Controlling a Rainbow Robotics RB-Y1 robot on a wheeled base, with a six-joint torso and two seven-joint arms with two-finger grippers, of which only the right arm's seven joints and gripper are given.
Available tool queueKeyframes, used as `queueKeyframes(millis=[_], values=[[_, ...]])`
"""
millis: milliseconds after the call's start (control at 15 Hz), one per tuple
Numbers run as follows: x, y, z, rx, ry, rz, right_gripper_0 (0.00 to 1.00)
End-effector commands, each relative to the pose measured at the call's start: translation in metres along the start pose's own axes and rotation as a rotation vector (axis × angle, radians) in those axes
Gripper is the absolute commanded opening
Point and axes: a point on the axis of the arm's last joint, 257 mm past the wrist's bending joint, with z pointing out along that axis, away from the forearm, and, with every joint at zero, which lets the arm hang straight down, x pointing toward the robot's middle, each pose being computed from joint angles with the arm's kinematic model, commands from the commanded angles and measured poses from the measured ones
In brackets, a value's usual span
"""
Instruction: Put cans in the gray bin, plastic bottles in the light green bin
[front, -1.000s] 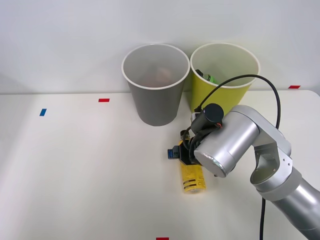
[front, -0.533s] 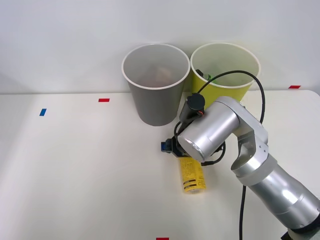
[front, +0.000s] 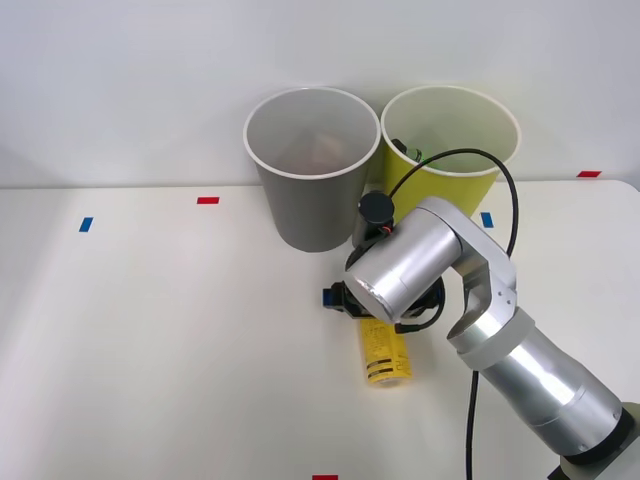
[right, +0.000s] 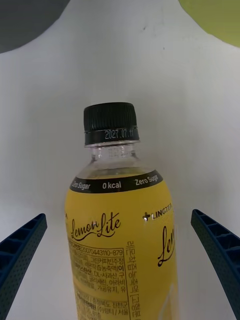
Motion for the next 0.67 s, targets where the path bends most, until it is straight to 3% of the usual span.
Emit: queueKeyframes(millis=[67, 267, 333, 400, 467, 667], values=[[0.005, -0.009, 0.011, 0.036, 0.022, -0.003, 1.0], [0.008, -0.003, 0.011, 0.031, 0.027, -0.009, 1.0], [0.007, -0.002, 0.011, 0.032, 0.022, -0.008, 0.69], [0.006, -0.001, 0.01, 0.033, 0.017, -0.009, 0.26], [0.005, 0.001, 0.01, 0.034, 0.012, -0.009, 0.0], [0.005, 0.008, 0.008, 0.028, 0.006, -0.014, 0.0]])
